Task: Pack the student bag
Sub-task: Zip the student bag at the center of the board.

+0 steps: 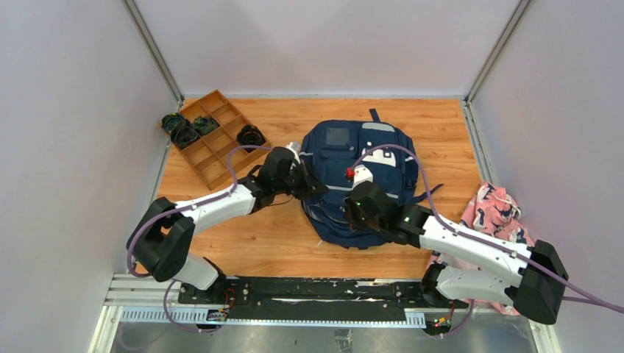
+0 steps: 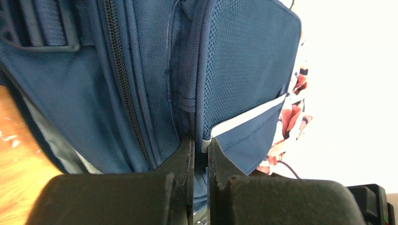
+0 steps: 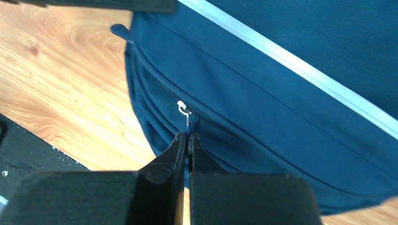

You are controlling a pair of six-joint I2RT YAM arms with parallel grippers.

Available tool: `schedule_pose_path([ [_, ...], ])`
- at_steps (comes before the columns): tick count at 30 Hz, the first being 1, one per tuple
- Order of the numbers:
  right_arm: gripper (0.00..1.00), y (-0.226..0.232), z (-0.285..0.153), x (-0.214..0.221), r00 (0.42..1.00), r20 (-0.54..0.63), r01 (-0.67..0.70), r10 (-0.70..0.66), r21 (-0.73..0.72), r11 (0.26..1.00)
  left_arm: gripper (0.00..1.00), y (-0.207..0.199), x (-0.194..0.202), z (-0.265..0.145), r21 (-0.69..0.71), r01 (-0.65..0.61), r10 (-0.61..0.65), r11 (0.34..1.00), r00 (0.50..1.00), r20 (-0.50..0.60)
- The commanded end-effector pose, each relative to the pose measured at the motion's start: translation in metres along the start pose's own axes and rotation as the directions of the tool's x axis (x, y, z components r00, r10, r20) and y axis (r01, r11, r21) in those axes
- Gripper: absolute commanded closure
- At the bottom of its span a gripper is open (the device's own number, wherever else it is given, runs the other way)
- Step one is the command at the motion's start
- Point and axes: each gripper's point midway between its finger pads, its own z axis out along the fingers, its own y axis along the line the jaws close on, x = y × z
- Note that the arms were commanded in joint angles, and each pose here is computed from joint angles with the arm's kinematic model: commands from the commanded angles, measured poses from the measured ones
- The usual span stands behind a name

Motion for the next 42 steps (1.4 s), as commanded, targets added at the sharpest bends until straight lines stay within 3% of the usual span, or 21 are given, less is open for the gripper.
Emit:
schedule_pose_path([
  [1,1.00,-0.042,-0.017,0.010,1.000,-0.002,0.031,-0.031,0.120,0.992,1.00,-0.005,-0.054,-0.031,0.019,-0.039,0.035,0.999,0.987,0.159],
  [6,1.00,-0.087,-0.028,0.023,1.000,-0.010,-0.017,0.019,0.232,0.973,1.00,0.009,-0.102,-0.052,-0.094,-0.115,0.135,0.989,0.958,0.251],
  [10,1.00,-0.086,-0.031,0.014,0.997,0.017,-0.071,0.069,0.198,0.978,0.99,0.001,-0.132,-0.037,-0.137,-0.196,0.223,0.971,0.949,0.223],
  [12,1.00,-0.076,-0.030,0.005,0.997,0.028,-0.081,0.077,0.149,0.986,0.66,0.000,-0.130,-0.022,-0.142,-0.226,0.245,0.964,0.960,0.133],
  [14,1.00,-0.068,-0.030,-0.002,0.996,0.032,-0.088,0.085,0.118,0.989,0.53,-0.016,-0.127,-0.021,-0.097,-0.249,0.258,0.964,0.961,0.101],
  [17,1.00,-0.060,-0.030,-0.009,0.995,0.034,-0.099,0.096,0.089,0.991,0.38,-0.037,-0.120,-0.039,-0.110,-0.299,0.313,0.948,0.938,0.150],
  [21,1.00,-0.051,-0.023,-0.012,0.994,0.031,-0.107,0.106,0.046,0.993,0.36,-0.052,-0.087,-0.061,-0.098,-0.290,0.304,0.952,0.935,0.183],
  [24,1.00,-0.049,-0.017,-0.011,0.994,0.018,-0.104,0.104,0.042,0.994,0.36,-0.049,-0.061,-0.064,-0.065,-0.176,0.186,0.982,0.960,0.211],
  [28,1.00,-0.047,-0.012,-0.010,0.995,0.003,-0.097,0.097,0.036,0.995,0.35,-0.049,-0.026,-0.053,-0.013,-0.066,0.067,0.998,0.981,0.181],
  [34,1.00,-0.047,-0.011,-0.008,0.995,-0.004,-0.098,0.098,0.039,0.994,0.34,-0.043,0.004,-0.033,-0.226,-0.012,0.032,0.974,0.996,0.085],
  [39,1.00,-0.046,-0.013,-0.009,0.994,0.001,-0.109,0.109,0.034,0.993,0.35,-0.041,0.021,-0.002,-0.160,0.104,-0.092,0.982,0.993,0.079],
  [42,1.00,-0.048,-0.016,-0.008,0.994,0.005,-0.112,0.112,0.037,0.993,0.36,-0.039,0.019,0.010,-0.178,0.096,-0.083,0.979,0.993,0.082],
])
